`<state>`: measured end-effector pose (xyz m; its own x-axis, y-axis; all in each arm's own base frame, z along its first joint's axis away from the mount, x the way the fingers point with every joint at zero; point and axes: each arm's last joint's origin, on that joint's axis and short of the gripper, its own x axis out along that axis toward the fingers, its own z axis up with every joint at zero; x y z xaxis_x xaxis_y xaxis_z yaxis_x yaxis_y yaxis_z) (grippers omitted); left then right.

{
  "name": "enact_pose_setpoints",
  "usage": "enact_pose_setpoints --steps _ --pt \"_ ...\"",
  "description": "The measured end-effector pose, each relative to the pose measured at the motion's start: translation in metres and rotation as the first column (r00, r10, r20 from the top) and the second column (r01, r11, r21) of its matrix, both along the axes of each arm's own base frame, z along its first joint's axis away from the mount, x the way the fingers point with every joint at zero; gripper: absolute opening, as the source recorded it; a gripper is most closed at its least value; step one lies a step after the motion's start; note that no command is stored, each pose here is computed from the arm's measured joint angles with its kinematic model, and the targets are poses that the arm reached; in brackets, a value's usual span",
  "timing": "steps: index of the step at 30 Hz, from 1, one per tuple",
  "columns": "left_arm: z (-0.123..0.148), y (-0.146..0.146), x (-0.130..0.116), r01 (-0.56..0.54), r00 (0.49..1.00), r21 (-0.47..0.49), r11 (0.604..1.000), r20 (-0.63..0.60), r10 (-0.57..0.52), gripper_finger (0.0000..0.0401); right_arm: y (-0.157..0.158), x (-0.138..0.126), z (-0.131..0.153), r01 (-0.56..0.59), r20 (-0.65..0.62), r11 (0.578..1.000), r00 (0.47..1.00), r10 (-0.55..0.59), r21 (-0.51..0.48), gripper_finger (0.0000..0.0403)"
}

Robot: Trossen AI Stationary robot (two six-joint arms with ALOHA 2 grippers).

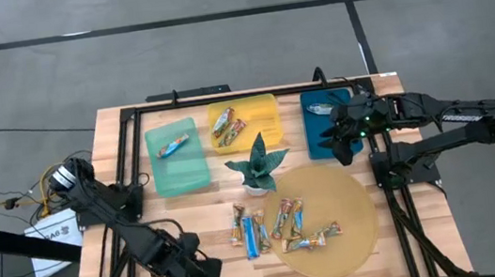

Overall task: Pick and place Granola Bars by type
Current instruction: Put the purple granola bar into the blue bin

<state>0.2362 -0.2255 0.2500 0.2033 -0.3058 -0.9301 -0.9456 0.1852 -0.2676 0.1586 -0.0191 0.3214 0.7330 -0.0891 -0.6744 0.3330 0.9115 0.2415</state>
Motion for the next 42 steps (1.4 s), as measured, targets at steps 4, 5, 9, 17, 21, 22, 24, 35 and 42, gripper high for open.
enact_pose_setpoints --steps 4,5,9,17,21,22,24,35,42 --pt "-0.023 -0.009 0.008 0.023 0.998 0.007 1.0 -0.062 -0.022 0.0242 0.0 0.0 0.0 -0.002 0.001 1.0 1.0 0.002 0.0 0.0149" --pt "-0.027 -0.012 0.011 0.026 0.998 0.006 1.0 -0.057 -0.026 0.0242 0.0 0.0 0.0 -0.002 0.001 1.0 1.0 0.002 0.0 0.0148" --pt "-0.046 -0.021 0.022 0.024 0.999 0.011 1.0 -0.036 -0.023 0.0242 0.0 0.0 0.0 -0.001 0.001 1.0 1.0 0.001 0.0 0.0145" --pt "-0.082 -0.029 0.026 0.03 0.985 0.022 0.999 -0.171 -0.026 0.0242 0.0 0.0 0.0 0.009 0.005 1.0 1.0 -0.009 0.011 0.0148" --pt "-0.085 -0.028 0.027 0.002 0.988 0.061 0.998 -0.154 0.007 0.0242 0.0 0.0 0.0 0.01 0.005 1.0 1.0 -0.01 0.013 0.0147" --pt "-0.085 -0.027 0.027 -0.001 0.988 0.074 0.997 -0.153 0.012 0.0242 0.0 0.0 0.0 0.01 0.005 1.0 1.0 -0.01 0.013 0.0146" --pt "-0.085 -0.025 0.025 -0.003 0.985 0.098 0.995 -0.172 0.02 0.0242 0.0 0.0 0.0 0.01 0.005 1.0 1.0 -0.01 0.013 0.0145" --pt "-0.091 -0.023 0.023 -0.001 0.975 0.129 0.992 -0.219 0.029 0.0242 0.0 0.0 0.0 0.01 0.006 1.0 1.0 -0.01 0.013 0.0142" --pt "-0.117 -0.03 0.03 0.047 0.964 0.088 0.995 -0.266 -0.022 0.0242 0.0 0.001 0.001 0.009 0.015 1.0 1.0 -0.01 0.012 0.0137"
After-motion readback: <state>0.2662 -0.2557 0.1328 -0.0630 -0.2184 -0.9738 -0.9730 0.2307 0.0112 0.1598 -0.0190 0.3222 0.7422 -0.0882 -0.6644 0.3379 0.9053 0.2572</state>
